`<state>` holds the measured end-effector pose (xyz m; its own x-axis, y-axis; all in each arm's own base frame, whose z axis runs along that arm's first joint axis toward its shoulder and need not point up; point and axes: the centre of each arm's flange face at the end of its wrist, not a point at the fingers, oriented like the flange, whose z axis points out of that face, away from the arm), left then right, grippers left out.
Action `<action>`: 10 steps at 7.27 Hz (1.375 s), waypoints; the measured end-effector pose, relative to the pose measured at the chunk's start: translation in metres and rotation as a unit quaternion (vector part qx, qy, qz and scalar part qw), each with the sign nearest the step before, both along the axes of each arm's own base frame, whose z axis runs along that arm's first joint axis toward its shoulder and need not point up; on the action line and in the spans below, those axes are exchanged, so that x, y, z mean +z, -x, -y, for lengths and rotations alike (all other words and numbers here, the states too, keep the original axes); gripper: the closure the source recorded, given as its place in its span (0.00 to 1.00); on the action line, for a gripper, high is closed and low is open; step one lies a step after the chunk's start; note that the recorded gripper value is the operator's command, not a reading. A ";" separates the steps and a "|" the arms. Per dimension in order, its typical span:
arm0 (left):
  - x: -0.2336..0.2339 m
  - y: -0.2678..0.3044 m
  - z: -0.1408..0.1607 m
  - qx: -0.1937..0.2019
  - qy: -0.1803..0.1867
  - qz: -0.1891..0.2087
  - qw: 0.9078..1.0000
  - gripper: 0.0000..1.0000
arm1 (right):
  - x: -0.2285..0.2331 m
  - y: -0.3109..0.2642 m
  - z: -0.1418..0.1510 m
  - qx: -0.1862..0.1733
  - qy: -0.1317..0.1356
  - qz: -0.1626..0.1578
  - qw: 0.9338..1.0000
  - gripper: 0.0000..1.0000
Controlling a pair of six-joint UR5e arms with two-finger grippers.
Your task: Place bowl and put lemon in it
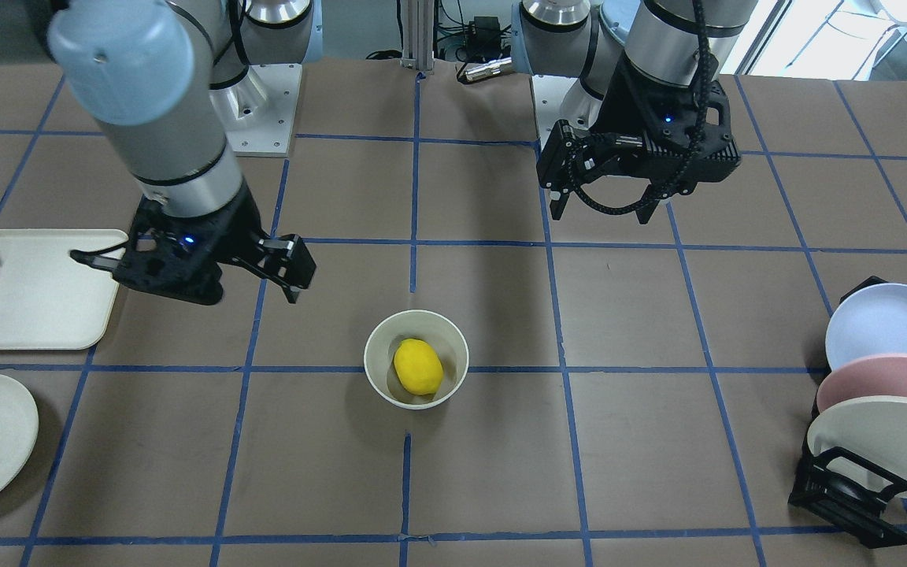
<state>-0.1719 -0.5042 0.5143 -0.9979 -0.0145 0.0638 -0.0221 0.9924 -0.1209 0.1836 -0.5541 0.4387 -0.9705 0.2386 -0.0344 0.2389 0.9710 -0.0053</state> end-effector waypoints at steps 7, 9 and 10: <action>0.002 -0.002 -0.001 0.001 0.003 0.000 1.000 0.00 | 0.052 0.051 -0.057 0.010 -0.024 -0.003 1.000 0.00; 0.002 -0.002 -0.001 0.001 0.003 0.000 1.000 0.00 | 0.053 0.052 -0.062 0.028 -0.023 -0.002 0.999 0.00; 0.002 -0.002 -0.001 0.001 0.003 0.000 1.000 0.00 | 0.053 0.053 -0.062 0.034 -0.022 -0.003 0.999 0.00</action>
